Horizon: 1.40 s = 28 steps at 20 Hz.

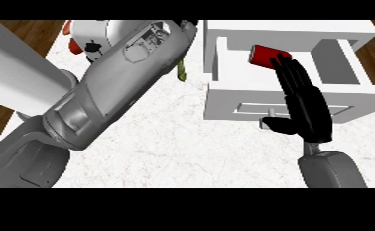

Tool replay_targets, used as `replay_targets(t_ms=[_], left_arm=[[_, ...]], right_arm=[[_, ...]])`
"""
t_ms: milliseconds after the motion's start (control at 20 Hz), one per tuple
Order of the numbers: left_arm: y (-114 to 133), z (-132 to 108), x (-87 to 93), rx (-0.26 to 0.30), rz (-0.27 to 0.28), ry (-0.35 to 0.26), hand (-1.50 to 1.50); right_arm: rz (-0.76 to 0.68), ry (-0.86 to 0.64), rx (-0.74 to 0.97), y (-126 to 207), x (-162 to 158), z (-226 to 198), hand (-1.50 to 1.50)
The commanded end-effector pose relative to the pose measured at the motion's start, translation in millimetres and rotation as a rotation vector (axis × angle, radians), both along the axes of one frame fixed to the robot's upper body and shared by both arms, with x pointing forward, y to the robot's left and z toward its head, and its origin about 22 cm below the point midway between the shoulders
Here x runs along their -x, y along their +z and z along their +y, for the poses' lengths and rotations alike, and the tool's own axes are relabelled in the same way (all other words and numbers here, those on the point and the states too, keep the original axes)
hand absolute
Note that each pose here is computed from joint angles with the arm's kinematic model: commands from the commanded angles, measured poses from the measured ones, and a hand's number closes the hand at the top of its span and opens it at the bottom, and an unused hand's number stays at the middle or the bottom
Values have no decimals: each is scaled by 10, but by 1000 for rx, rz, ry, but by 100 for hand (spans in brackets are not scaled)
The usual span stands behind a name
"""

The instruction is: Pick up the can, place it into the drawer and close the drawer

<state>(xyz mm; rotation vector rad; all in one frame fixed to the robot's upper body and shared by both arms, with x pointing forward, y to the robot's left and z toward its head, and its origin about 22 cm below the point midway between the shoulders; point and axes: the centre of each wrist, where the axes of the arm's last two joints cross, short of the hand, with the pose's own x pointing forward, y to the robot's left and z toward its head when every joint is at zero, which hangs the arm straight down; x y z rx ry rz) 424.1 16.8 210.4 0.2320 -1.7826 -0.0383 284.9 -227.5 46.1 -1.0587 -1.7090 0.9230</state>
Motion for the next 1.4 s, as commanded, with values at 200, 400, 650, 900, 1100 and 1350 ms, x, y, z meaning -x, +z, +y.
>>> replay_targets(t_ms=[200,400,650,900,1100,1350], left_arm=[[44,502,45,-12,-1,21,-150],[100,522,107,2,16,4,-150],[93,749,176,-10,28,0,-150],[-89,857,308,-13,54,-7,-150],[53,1089,301,-16,38,11,-150],[-121,1008,463,-21,44,-30,-150]], right_arm=[[22,-52,48,-429,-276,-36,-150],[12,-78,78,-367,-613,-29,-150],[-18,-120,118,-468,-777,-156,-150],[-91,-148,103,-475,-961,43,-150],[-115,-151,118,-376,-1152,68,-150],[-144,-207,113,-171,-1387,89,-150]])
